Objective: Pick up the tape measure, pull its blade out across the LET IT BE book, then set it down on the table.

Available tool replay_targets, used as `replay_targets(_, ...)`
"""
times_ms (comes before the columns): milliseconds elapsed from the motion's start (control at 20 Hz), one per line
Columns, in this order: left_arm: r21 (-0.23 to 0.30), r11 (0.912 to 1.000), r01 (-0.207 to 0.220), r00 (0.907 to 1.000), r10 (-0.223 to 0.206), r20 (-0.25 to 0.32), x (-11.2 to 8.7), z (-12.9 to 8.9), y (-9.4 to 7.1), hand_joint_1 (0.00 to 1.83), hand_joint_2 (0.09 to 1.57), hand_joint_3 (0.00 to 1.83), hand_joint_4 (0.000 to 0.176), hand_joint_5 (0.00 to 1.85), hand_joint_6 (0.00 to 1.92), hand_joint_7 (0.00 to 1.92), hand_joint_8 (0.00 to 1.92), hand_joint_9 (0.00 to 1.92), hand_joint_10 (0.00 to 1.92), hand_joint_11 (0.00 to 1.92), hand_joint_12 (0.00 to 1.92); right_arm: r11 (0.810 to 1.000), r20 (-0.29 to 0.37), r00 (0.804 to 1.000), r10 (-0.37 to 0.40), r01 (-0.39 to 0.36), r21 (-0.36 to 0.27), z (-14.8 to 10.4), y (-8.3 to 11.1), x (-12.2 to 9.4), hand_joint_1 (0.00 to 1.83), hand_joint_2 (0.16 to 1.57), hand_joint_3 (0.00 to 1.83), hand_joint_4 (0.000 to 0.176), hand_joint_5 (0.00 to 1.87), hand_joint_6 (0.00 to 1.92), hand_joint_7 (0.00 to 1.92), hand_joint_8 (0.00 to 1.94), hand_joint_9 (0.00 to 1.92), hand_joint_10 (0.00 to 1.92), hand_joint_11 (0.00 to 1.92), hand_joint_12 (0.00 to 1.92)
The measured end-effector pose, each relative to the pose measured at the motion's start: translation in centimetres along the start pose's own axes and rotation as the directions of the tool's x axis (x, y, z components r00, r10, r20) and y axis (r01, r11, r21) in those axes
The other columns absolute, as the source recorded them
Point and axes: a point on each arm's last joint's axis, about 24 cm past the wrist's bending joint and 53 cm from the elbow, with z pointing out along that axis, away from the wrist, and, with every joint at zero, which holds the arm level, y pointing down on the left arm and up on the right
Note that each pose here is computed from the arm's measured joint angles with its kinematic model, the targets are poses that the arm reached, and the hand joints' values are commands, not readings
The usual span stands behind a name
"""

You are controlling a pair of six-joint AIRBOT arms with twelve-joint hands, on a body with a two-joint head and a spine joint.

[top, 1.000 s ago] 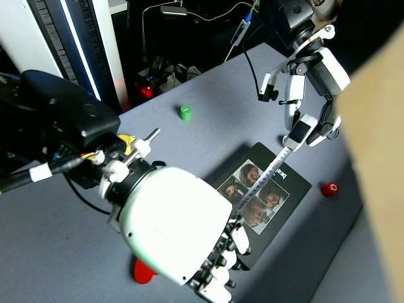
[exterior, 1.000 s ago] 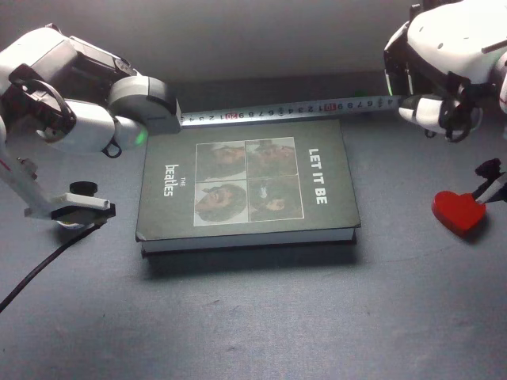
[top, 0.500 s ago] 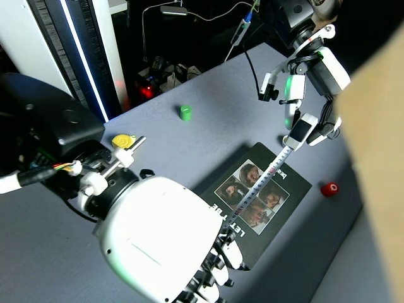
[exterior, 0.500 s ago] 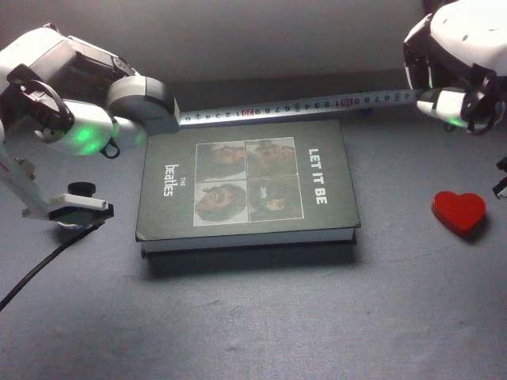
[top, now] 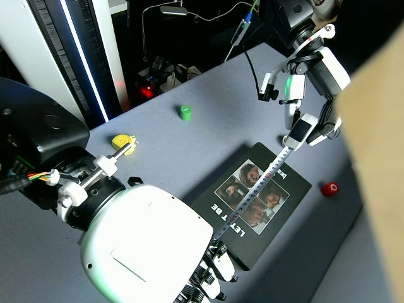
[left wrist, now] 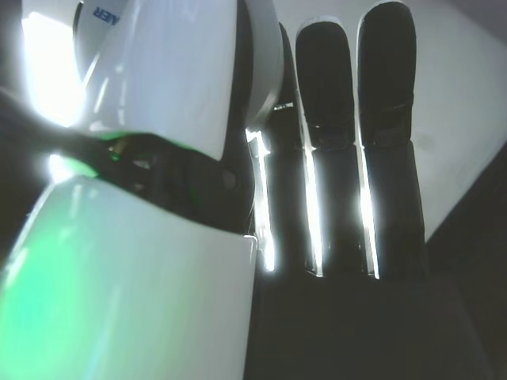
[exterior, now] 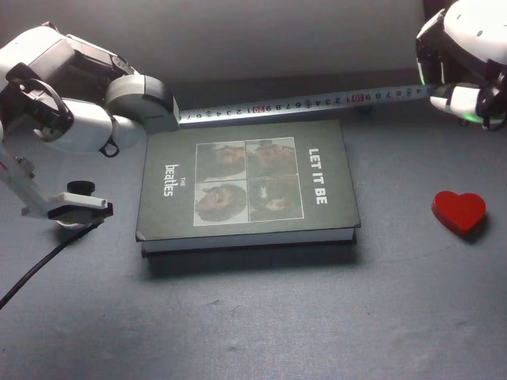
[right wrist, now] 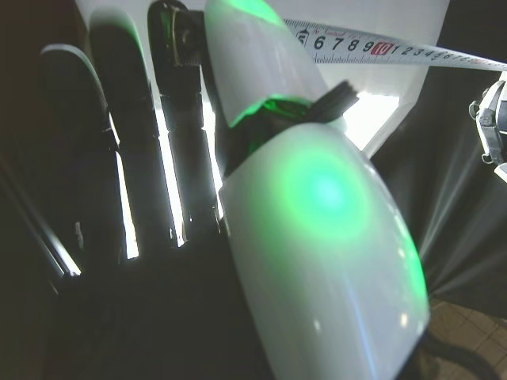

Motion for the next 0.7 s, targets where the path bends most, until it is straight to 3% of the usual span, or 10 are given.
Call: replay_targets(700,-0.001,1.0,0.002,1.0,-0.002,-0.001,0.1,0.0,0.0,1.39,1.07,0.0,0.0,1.09,0.66,1.09,0.85,0.94,1.16,0.84,1.05,1.0,0.0,1.0,-0.012,0.012,-0.005,-0.4,-1.0,-0.8,1.19,1.17,0.0,0.0,0.78,1.31,0.99,0.97,0.94,0.6,0.63,1.37)
